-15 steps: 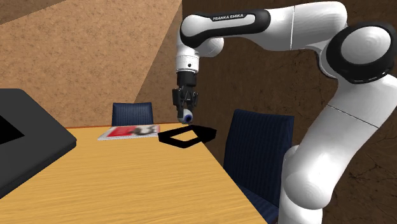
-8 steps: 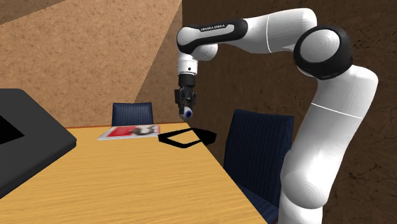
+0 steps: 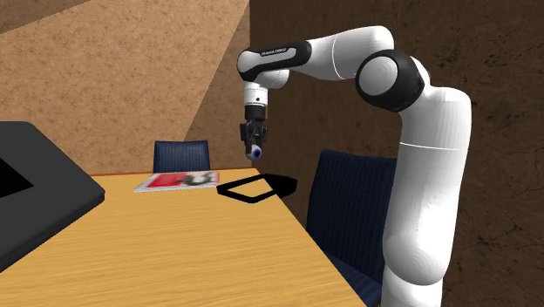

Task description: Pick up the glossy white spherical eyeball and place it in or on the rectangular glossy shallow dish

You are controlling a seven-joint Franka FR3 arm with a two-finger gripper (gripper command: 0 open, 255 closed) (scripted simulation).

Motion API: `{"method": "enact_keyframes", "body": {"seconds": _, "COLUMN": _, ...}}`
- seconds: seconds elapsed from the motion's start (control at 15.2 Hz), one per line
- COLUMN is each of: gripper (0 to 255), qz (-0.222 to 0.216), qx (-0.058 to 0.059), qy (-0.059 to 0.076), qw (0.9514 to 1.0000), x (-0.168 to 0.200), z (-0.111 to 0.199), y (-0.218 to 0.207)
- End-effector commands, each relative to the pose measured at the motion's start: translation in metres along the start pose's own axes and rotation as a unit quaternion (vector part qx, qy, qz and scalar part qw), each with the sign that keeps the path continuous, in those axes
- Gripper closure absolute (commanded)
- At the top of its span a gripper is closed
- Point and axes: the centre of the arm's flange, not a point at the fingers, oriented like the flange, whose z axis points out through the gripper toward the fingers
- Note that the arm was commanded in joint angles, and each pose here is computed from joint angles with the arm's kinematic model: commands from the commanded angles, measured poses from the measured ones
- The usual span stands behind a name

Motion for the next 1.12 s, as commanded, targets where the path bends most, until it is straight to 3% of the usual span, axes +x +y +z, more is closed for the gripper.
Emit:
{"method": "enact_keyframes", "body": {"seconds": 0.0, "gripper": 255, "qz": -0.001, "qx": 0.000, "qy": 0.000, "qw": 1.0000, "x": 0.003, "z": 0.006, "y": 0.005}}
{"method": "enact_keyframes", "body": {"seconds": 0.73, "gripper": 255, "qz": -0.001, "qx": 0.000, "qy": 0.000, "qw": 1.0000, "x": 0.004, "z": 0.066, "y": 0.012}}
{"method": "enact_keyframes", "body": {"seconds": 1.06, "gripper": 255, "qz": -0.001, "qx": 0.000, "qy": 0.000, "qw": 1.0000, "x": 0.004, "z": 0.066, "y": 0.012}}
